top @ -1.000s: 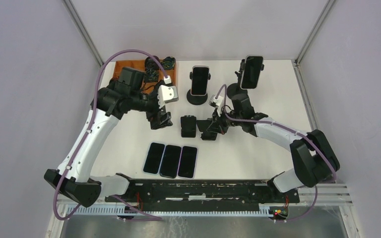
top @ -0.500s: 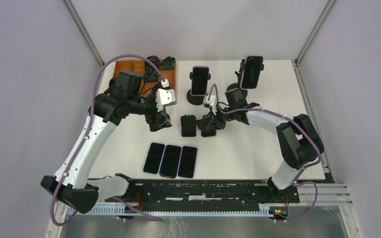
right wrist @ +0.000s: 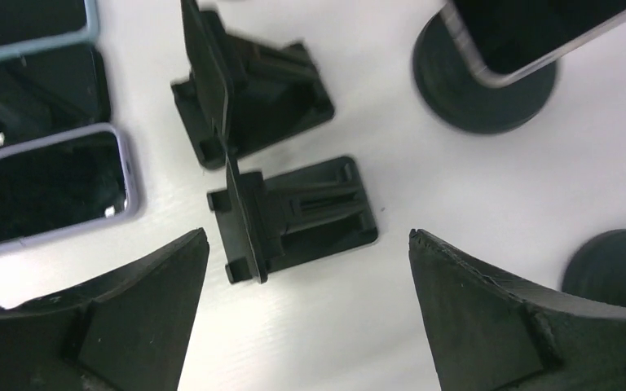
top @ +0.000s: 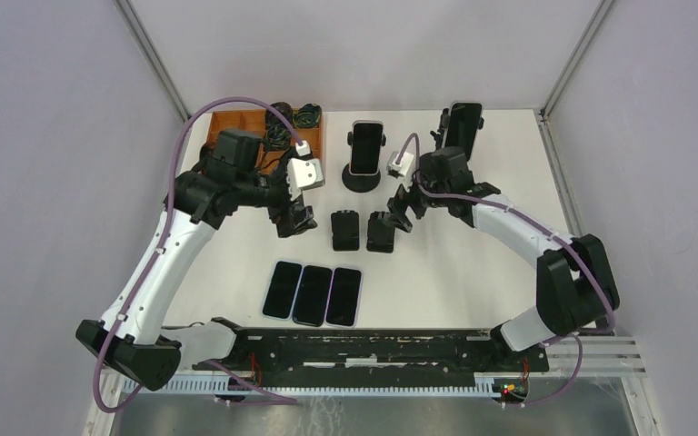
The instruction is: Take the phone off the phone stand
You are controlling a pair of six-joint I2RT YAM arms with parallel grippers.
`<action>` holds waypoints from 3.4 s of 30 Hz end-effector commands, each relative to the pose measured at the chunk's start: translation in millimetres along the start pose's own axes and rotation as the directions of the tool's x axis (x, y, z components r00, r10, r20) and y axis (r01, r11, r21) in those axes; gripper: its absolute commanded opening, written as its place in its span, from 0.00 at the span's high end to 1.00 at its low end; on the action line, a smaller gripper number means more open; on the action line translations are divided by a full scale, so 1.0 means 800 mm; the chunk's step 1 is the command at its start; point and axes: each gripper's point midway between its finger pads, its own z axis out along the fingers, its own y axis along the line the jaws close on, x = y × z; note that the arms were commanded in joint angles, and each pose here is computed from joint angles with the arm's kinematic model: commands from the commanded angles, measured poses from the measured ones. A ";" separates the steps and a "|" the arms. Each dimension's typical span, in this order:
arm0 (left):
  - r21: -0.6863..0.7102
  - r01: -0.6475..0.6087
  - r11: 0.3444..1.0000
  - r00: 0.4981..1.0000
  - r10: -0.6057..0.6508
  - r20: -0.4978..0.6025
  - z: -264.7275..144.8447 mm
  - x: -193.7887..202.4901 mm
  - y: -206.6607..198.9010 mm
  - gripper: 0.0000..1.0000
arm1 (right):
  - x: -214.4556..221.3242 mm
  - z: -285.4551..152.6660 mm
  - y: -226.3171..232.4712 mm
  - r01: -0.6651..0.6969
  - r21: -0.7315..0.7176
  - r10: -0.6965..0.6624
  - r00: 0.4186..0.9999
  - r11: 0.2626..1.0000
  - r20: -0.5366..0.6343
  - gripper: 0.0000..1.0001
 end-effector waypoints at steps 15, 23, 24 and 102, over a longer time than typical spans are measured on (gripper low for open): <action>-0.057 0.132 0.990 0.987 -0.126 0.095 -0.008 -0.027 0.004 0.00 | -0.213 -0.051 -0.134 -0.221 0.249 0.126 0.929 0.943 0.348 0.02; -0.023 0.126 0.992 0.989 -0.124 0.087 -0.008 -0.021 -0.008 0.00 | -0.215 -0.019 -0.179 -0.270 0.238 0.165 0.908 0.933 0.386 0.02; -0.012 0.132 0.991 0.988 -0.131 0.087 -0.007 -0.021 -0.010 0.00 | -0.212 -0.013 -0.184 -0.280 0.230 0.176 0.905 0.932 0.388 0.02; 0.159 0.042 0.986 0.882 -0.112 0.457 -0.030 -0.096 0.027 0.11 | -0.461 -0.259 0.184 0.047 -0.710 0.603 0.489 0.703 0.630 1.00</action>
